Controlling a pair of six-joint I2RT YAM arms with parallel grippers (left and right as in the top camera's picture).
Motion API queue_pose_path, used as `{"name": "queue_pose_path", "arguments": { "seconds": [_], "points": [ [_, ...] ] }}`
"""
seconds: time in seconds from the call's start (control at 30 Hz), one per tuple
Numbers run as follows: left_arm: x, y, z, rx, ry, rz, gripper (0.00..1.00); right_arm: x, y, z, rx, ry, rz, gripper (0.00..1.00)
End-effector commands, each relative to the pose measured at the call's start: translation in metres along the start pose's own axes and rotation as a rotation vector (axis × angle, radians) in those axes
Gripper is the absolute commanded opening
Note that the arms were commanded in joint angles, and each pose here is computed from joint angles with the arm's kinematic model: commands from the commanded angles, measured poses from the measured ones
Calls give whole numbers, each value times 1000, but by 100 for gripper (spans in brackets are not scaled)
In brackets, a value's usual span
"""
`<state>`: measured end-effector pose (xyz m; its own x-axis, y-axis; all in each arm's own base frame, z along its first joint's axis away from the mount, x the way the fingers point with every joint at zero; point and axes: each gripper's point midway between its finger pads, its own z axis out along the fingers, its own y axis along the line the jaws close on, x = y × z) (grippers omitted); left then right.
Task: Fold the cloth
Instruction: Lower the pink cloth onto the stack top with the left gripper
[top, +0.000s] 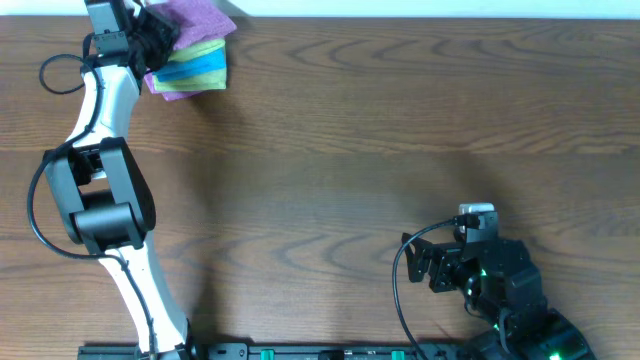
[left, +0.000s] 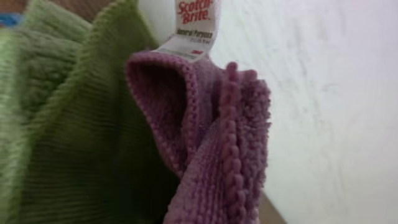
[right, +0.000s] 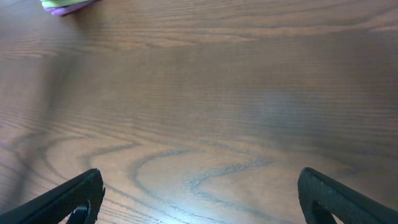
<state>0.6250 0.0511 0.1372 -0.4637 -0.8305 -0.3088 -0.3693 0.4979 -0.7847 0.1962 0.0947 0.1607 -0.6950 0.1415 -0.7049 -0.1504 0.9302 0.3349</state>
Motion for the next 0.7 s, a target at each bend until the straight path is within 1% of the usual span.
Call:
{"name": "queue_pose_path", "arguments": {
  "seconds": [0.0, 0.27, 0.33, 0.47, 0.5, 0.53, 0.67],
  "points": [
    [-12, 5, 0, -32, -40, 46, 6, 0, -5, 0, 22, -9, 19, 99],
    [-13, 18, -1, -93, -55, 49, 6, 0, -5, 0, 22, -9, 19, 99],
    [-14, 21, -1, -107, -62, 49, 11, 0, -5, 0, 22, -9, 19, 99],
    [-16, 23, -2, -109, -64, 67, 13, 0, -5, 0, 22, -9, 19, 99],
    [-16, 23, -3, -110, -64, 69, 15, 0, -5, 0, 22, -9, 19, 99],
    [-18, 24, -3, -110, -66, 68, 20, 0, -5, 0, 22, -9, 19, 99],
    [-21, 26, -5, -112, -70, 64, 31, 0, -5, 0, 22, -9, 19, 99]
  ]
}}
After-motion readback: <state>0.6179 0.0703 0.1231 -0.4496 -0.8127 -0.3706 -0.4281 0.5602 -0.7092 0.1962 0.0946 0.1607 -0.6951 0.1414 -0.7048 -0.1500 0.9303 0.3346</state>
